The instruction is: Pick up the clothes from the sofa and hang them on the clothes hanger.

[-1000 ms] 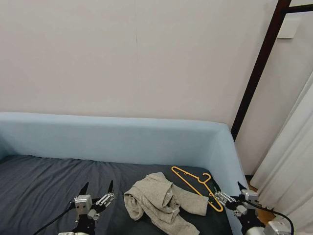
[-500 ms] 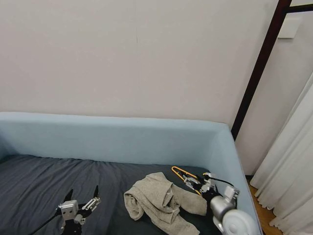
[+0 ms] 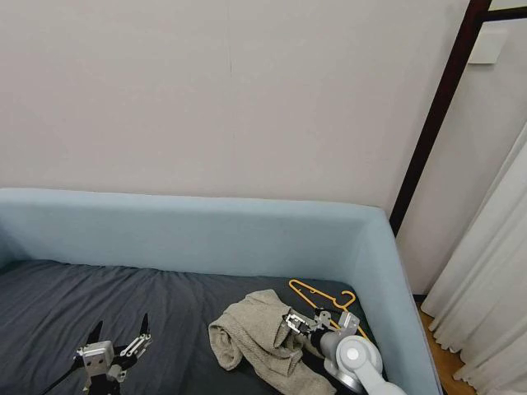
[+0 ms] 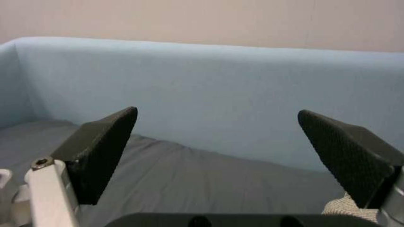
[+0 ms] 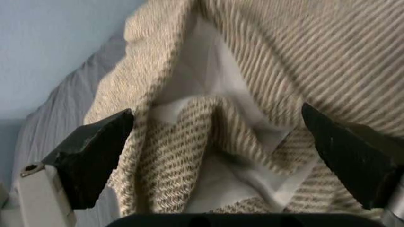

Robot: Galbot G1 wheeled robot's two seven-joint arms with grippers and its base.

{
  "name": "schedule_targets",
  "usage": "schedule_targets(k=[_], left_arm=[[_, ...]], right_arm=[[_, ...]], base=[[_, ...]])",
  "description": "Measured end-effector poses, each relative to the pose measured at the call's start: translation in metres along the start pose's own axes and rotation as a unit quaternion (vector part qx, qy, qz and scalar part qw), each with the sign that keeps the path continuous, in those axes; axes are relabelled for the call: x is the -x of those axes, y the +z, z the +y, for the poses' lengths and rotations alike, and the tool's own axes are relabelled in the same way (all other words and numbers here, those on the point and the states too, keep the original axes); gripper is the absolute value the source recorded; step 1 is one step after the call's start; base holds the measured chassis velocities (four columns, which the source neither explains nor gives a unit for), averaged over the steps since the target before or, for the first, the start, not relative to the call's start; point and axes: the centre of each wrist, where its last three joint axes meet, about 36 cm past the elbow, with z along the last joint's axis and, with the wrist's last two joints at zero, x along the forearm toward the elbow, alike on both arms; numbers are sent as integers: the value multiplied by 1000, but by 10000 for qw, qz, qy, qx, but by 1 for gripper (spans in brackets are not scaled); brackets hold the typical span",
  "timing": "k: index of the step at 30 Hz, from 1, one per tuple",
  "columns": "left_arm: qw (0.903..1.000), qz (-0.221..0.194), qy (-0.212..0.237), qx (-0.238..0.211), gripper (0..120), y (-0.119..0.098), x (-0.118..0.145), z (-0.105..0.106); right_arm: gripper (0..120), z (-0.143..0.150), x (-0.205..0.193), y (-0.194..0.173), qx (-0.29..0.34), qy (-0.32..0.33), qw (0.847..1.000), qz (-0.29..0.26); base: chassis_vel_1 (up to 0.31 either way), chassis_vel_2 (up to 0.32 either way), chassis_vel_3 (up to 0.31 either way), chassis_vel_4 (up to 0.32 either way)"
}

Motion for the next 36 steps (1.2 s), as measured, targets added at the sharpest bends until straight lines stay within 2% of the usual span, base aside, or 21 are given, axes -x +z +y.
schedule_targets(k=[6, 15, 18, 20, 21, 24, 25, 30, 31, 34, 36], left_arm=[[10000, -13, -27, 40, 100, 5, -2, -3], [10000, -32, -39, 64, 100, 10, -1, -7], [10000, -27, -24, 65, 100, 11, -1, -8], [10000, -13, -2, 62, 100, 13, 0, -10], [10000, -13, -2, 62, 100, 13, 0, -10], [10000, -7, 15, 48, 100, 14, 1, -12], [10000, -7, 15, 48, 100, 14, 1, -12], [10000, -16, 3, 55, 100, 16, 3, -12], [10000, -16, 3, 55, 100, 16, 3, -12], [10000, -26, -8, 52, 100, 17, 5, -12], [10000, -27, -10, 50, 100, 17, 5, -12]], right_arm=[[100, 5, 11, 16, 123, -347, 9992, -144], [100, 11, 12, 25, -176, -431, 9987, -214], [93, 11, 12, 26, -204, -487, 9983, -252], [82, 10, 12, 27, -253, -558, 9976, -318], [82, 10, 12, 27, -253, -558, 9976, -318], [69, 9, 12, 28, -313, -585, 9972, -350], [69, 9, 12, 28, -313, -585, 9972, -350], [46, 6, 11, 31, -426, -710, 9958, -401], [46, 6, 11, 31, -426, -710, 9958, -401], [32, 5, 10, 33, -499, -825, 9943, -450], [30, 4, 11, 33, -501, -860, 9939, -473]], base=[[0, 0, 0, 0], [0, 0, 0, 0], [0, 0, 0, 0], [0, 0, 0, 0], [0, 0, 0, 0], [0, 0, 0, 0], [0, 0, 0, 0], [0, 0, 0, 0], [0, 0, 0, 0], [0, 0, 0, 0], [0, 0, 0, 0]])
